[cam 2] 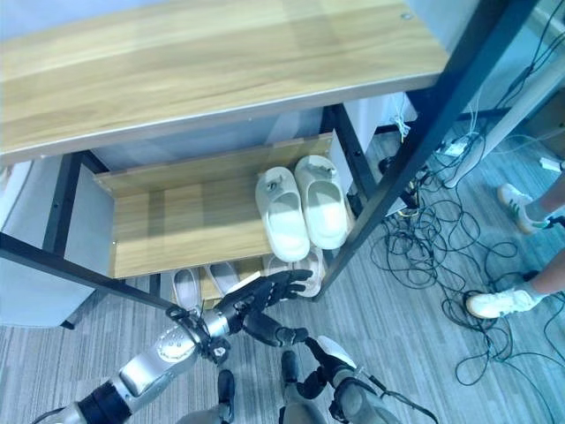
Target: Arrange the slippers neatly on the shoe rack.
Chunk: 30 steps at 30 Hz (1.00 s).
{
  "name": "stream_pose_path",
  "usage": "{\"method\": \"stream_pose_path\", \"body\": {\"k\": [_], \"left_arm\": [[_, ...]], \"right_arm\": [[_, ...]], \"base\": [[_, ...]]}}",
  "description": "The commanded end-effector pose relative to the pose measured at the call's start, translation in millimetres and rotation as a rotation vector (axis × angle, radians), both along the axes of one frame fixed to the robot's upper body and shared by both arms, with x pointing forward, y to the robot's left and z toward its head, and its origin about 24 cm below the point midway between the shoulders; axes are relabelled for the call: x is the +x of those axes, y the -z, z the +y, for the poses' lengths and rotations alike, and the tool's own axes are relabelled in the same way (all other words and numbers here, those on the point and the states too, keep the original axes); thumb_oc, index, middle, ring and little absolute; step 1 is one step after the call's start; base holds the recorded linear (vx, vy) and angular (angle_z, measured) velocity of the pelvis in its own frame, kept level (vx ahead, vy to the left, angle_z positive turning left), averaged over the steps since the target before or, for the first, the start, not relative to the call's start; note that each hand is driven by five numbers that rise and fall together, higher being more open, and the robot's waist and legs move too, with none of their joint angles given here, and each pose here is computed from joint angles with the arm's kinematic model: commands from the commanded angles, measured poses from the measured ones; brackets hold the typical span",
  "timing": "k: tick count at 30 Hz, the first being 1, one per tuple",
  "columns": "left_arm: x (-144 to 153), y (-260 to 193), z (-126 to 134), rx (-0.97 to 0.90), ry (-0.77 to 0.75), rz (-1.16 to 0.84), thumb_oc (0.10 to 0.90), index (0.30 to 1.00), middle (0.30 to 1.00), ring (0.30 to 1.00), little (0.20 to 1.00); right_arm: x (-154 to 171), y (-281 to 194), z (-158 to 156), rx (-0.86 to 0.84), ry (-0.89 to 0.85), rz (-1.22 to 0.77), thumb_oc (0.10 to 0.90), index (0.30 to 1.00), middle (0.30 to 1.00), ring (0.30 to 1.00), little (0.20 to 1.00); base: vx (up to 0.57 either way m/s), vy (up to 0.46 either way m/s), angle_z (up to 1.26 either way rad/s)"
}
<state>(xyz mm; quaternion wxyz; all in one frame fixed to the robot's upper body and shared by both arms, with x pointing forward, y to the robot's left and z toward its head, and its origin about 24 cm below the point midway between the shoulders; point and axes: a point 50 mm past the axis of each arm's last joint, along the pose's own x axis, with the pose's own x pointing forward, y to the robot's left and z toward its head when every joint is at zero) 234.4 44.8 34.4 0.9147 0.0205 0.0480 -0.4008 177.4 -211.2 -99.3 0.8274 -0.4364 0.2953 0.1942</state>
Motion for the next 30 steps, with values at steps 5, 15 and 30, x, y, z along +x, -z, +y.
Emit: {"method": "stream_pose_path", "body": {"k": [5, 15, 30], "left_arm": [[21.9, -46.6, -18.4, -0.126, -0.034, -0.242, 0.8, 0.9, 0.9, 0.9, 0.9], [30.0, -51.8, -20.2, -0.118, -0.076, -0.277, 0.8, 0.9, 0.9, 0.9, 0.9], [40.4, -71.9, -27.7, -0.142, -0.094, -0.353, 0.8, 0.9, 0.9, 0.9, 0.9]], "right_arm": [[17.9, -22.6, 1.6, 0.037, -0.012, -0.145, 0.8, 0.9, 0.9, 0.9, 0.9], [18.3, -22.4, 5.6, 0.046, -0.014, -0.152, 0.8, 0.9, 0.9, 0.9, 0.9], [18.6, -22.0, 10.0, 0.054, -0.033, -0.149, 0.8, 0.9, 0.9, 0.9, 0.9]], "base": [[0.01, -0.006, -0.08], [0.0, 0.0, 0.0], [0.0, 0.0, 0.0]]}}
